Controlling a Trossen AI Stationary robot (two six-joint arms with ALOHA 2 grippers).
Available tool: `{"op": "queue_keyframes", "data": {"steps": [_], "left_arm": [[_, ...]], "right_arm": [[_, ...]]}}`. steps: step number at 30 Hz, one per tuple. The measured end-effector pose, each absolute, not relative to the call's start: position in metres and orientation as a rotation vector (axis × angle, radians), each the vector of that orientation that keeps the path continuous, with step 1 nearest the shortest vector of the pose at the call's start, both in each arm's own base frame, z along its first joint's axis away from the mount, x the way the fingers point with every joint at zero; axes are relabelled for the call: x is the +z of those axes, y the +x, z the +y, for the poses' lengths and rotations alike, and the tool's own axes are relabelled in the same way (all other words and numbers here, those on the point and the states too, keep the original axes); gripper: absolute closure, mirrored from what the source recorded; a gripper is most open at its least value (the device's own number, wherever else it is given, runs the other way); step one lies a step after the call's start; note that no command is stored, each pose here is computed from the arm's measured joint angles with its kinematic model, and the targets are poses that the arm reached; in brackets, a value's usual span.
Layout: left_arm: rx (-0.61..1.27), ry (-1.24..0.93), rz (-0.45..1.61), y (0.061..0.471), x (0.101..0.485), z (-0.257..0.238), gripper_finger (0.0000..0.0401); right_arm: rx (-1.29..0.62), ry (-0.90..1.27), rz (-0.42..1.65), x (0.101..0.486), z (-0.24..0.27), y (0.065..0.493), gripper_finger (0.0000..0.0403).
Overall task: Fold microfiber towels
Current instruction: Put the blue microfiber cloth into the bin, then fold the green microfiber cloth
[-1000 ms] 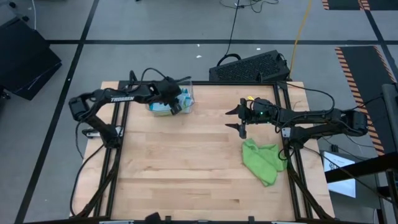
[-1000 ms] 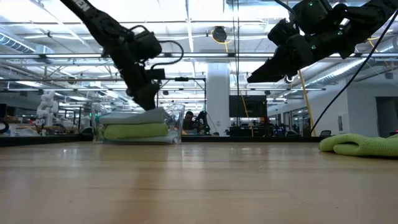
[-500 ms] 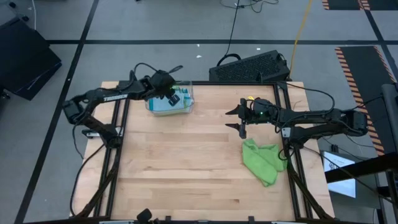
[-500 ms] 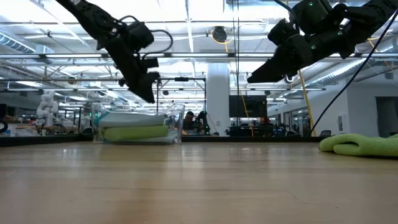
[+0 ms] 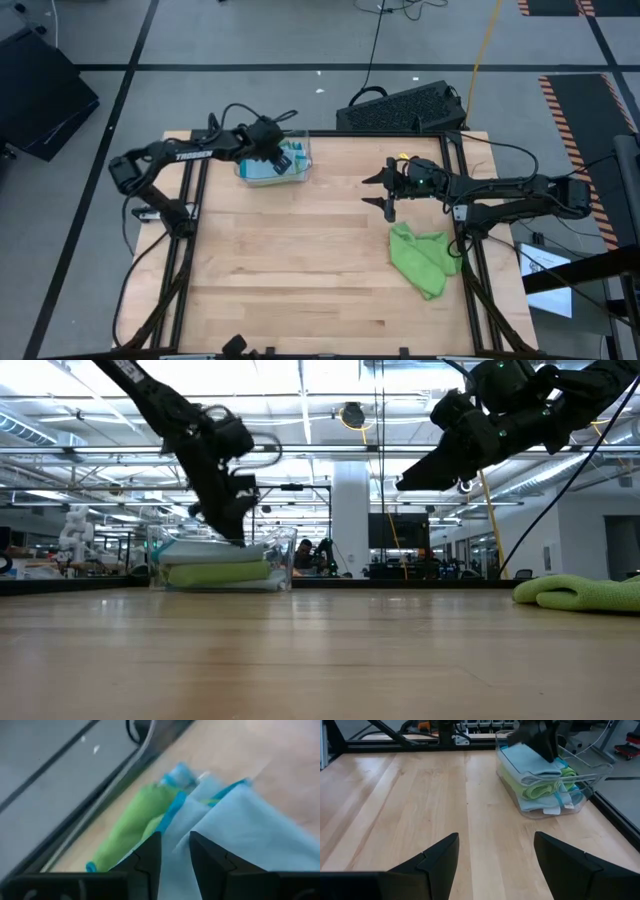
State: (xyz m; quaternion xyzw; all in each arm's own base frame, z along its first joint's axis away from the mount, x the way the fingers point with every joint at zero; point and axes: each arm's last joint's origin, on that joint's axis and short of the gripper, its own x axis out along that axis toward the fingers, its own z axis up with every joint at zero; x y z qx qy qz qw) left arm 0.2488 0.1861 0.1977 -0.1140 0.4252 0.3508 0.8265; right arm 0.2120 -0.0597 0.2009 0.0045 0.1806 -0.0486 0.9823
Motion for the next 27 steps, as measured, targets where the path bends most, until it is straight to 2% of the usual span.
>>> {"op": "queue_keyframes", "data": {"steps": [8,16,22,27], "left_arm": [[0.738,-0.289,0.964,0.251,0.172,0.198,0.03],[0.751,-0.157,0.856,0.25,0.219,0.17,0.03],[0.687,-0.103,0.738,0.246,0.258,0.129,0.03],[0.582,-0.062,0.705,0.256,0.267,0.091,0.03]], "right_arm": [[-0.105,0.058,0.365,0.201,-0.059,0.212,0.0154],[-0.115,0.162,0.48,0.19,-0.055,0.208,0.0154],[-0.091,0.258,0.68,0.174,-0.042,0.2,0.0154],[-0.08,0.314,0.899,0.162,-0.027,0.185,0.0154]]}}
